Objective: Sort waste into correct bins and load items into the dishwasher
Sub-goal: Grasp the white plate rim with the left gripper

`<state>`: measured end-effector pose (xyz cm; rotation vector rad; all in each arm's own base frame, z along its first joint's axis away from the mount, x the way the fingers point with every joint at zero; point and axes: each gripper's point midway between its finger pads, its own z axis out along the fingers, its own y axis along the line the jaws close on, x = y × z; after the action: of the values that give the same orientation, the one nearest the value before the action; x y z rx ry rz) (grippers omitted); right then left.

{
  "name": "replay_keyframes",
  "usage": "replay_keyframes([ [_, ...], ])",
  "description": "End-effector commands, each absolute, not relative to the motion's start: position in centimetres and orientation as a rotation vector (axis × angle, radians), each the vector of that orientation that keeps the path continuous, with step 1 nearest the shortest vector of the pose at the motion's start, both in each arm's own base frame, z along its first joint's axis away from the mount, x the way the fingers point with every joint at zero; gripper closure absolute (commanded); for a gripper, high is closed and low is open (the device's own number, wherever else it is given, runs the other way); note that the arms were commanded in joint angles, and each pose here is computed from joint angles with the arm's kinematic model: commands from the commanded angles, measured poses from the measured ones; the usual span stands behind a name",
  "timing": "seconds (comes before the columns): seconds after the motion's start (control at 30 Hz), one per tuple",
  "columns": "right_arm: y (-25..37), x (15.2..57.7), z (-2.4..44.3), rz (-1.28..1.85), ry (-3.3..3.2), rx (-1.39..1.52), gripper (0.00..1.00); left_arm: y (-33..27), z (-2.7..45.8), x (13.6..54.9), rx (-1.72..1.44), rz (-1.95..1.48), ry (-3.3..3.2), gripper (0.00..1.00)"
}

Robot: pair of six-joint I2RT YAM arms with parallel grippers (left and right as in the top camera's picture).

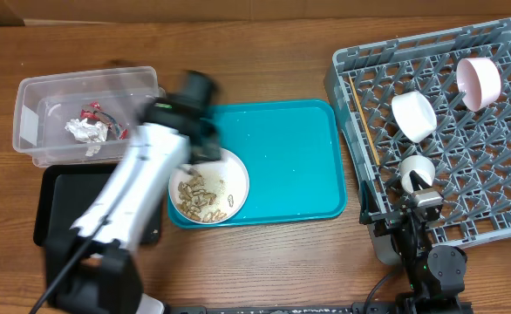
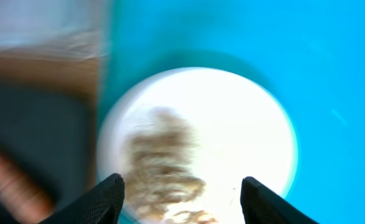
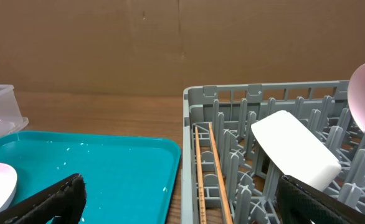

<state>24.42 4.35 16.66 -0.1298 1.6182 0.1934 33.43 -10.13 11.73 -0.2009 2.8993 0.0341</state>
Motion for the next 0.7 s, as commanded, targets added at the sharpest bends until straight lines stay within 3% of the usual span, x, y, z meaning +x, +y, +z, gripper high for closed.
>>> replay_keyframes([
  [0.0, 4.3, 24.4, 16.5, 0.197, 1.613, -0.126, 0.0, -15.3, 9.0, 32.9, 0.219, 0.188, 2.892, 0.38],
  [0.27, 4.3, 24.4, 16.5, 0.196, 1.613, -0.126, 0.0, -20.9, 3.8, 31.4, 0.423, 0.284, 2.997, 0.42],
  [0.33, 4.3, 24.4, 16.6, 0.196, 1.612, -0.126, 0.0, -20.2, 2.4, 30.9, 0.381, 0.343, 3.041, 0.51],
  [0.53, 4.3, 24.4, 16.6, 0.196, 1.612, -0.126, 0.0, -19.5, 1.0, 30.8, 0.344, 0.384, 3.076, 0.61],
  [0.67, 4.3, 24.4, 16.6, 0.197, 1.612, -0.126, 0.0, -19.6, 0.8, 31.0, 0.343, 0.378, 3.072, 0.82],
])
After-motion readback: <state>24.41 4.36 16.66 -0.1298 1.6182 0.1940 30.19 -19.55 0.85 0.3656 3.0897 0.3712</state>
